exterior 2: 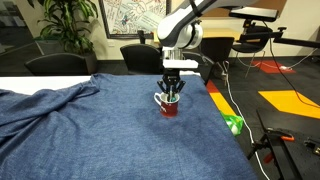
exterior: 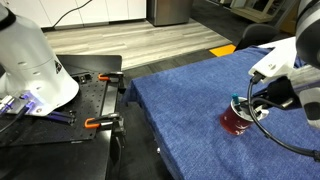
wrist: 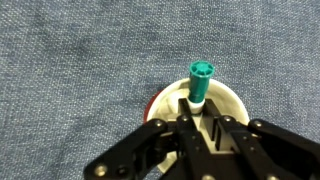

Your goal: Put the marker on the table

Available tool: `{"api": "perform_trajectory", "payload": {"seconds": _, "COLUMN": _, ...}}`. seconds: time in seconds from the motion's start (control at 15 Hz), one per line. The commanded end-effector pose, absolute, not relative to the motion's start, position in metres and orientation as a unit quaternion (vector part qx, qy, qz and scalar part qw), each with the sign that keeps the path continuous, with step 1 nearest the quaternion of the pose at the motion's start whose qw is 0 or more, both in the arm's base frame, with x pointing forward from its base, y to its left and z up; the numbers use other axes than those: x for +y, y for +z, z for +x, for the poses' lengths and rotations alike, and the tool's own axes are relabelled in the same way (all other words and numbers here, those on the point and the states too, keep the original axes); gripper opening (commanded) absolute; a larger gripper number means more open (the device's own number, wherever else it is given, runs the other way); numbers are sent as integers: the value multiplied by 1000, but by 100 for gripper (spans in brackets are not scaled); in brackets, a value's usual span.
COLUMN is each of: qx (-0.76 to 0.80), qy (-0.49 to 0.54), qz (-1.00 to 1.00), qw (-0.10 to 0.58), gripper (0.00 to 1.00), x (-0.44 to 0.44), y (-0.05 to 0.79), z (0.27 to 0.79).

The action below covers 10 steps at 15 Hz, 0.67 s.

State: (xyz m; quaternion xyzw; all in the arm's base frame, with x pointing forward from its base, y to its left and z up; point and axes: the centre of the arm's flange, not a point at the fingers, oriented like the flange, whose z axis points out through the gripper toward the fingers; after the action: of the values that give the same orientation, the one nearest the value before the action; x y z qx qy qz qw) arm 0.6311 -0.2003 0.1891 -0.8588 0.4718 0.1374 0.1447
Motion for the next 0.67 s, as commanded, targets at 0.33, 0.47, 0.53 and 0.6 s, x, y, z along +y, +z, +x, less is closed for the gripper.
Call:
{"api": "perform_trajectory", "payload": {"seconds": 0.33, "qx": 468, "qy": 132, "qz": -865, "qw": 126, "gripper": 5, "x": -187, "y": 244, "z": 616}}
{"api": "perform_trajectory", "payload": {"seconds": 0.47, "qx": 456, "qy": 128, "qz": -873, "qw": 120, "gripper": 5, "x": -178, "y": 263, "z": 610}}
{"api": "perform_trajectory", "payload": {"seconds": 0.53, "qx": 449, "qy": 123, "qz": -878, "qw": 117, "gripper": 5, "x": -172, "y": 274, "z": 606}}
{"api": "perform_trajectory", "payload": {"seconds": 0.6, "qx": 440, "qy": 117, "qz": -883, "qw": 112, "gripper": 5, "x": -165, "y": 285, "z": 602}}
